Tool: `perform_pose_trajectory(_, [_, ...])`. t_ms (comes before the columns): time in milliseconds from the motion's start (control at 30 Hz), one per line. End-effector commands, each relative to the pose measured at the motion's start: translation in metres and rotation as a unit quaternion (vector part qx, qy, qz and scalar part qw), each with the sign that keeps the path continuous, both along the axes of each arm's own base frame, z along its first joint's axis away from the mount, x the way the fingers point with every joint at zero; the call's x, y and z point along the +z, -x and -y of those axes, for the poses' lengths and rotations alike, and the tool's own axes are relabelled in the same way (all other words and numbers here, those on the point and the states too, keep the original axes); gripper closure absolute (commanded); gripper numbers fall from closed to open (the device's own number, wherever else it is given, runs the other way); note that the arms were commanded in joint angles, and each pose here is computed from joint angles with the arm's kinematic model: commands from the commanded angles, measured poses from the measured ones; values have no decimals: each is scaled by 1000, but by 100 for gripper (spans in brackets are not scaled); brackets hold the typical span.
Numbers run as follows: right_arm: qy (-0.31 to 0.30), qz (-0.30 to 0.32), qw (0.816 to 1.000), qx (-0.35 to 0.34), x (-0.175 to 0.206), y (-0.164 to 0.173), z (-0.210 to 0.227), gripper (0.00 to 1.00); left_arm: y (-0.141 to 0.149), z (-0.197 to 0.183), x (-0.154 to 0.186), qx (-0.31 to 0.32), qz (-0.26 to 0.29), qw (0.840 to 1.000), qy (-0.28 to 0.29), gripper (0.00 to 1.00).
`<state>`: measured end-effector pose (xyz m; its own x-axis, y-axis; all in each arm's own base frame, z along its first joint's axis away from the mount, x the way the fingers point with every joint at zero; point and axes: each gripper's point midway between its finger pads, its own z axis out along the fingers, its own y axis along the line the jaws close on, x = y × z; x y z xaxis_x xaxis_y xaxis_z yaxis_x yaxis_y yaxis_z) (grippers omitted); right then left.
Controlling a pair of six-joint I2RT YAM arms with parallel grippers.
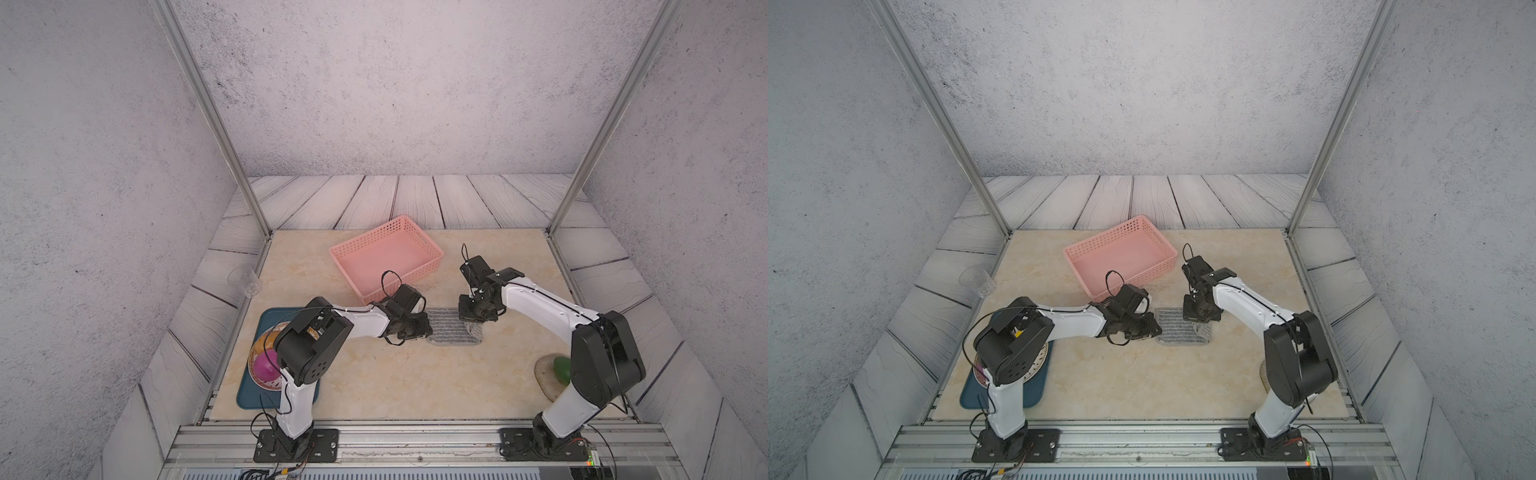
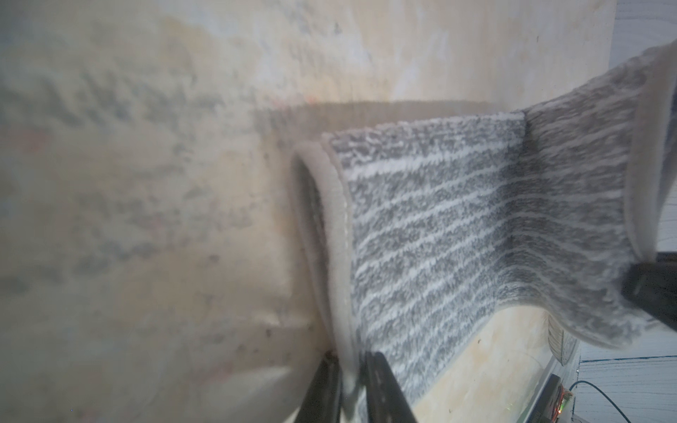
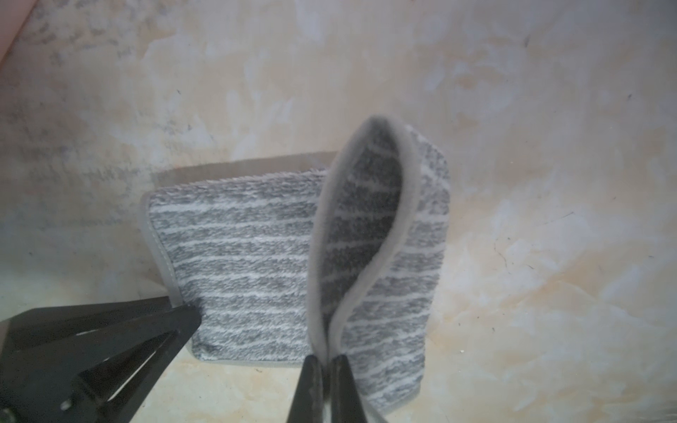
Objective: Fold the square dishcloth
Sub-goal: Fold the cleaning item at the center of the board.
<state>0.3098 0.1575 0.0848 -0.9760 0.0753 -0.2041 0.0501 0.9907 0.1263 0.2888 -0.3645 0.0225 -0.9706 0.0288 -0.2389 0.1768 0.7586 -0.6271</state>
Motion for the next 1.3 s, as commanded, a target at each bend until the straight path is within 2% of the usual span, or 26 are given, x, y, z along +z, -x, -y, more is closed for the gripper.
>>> perform_pose_trajectory(0, [-16,-2,1000,-2,0,-3,-10,100,11,-12,-24,3,-31,999,-28,79])
perform_pose_trajectory(633, [-29,-6,1000,0,-9,-8,-24,100,11,-13,-23,6,-31,999,-26,78])
perform_pose_trajectory(867, [-22,-3,1000,-1,-7,-8,-22,100,10,-13,-11,10,-21,1000,-17,60])
perform_pose_trajectory(1033, [-23,0,1000,-1,-3,-9,-22,100,10,-15,-9,19,-28,999,-16,55])
perform_pose_trajectory(1167, [-25,1,1000,-1,-3,-9,-22,100,10,-17,-10,26,-38,999,-9,55])
perform_pose_trajectory(1267, [-27,-1,1000,-1,-3,-9,-24,100,10,-18,-11,27,-42,999,-7,61])
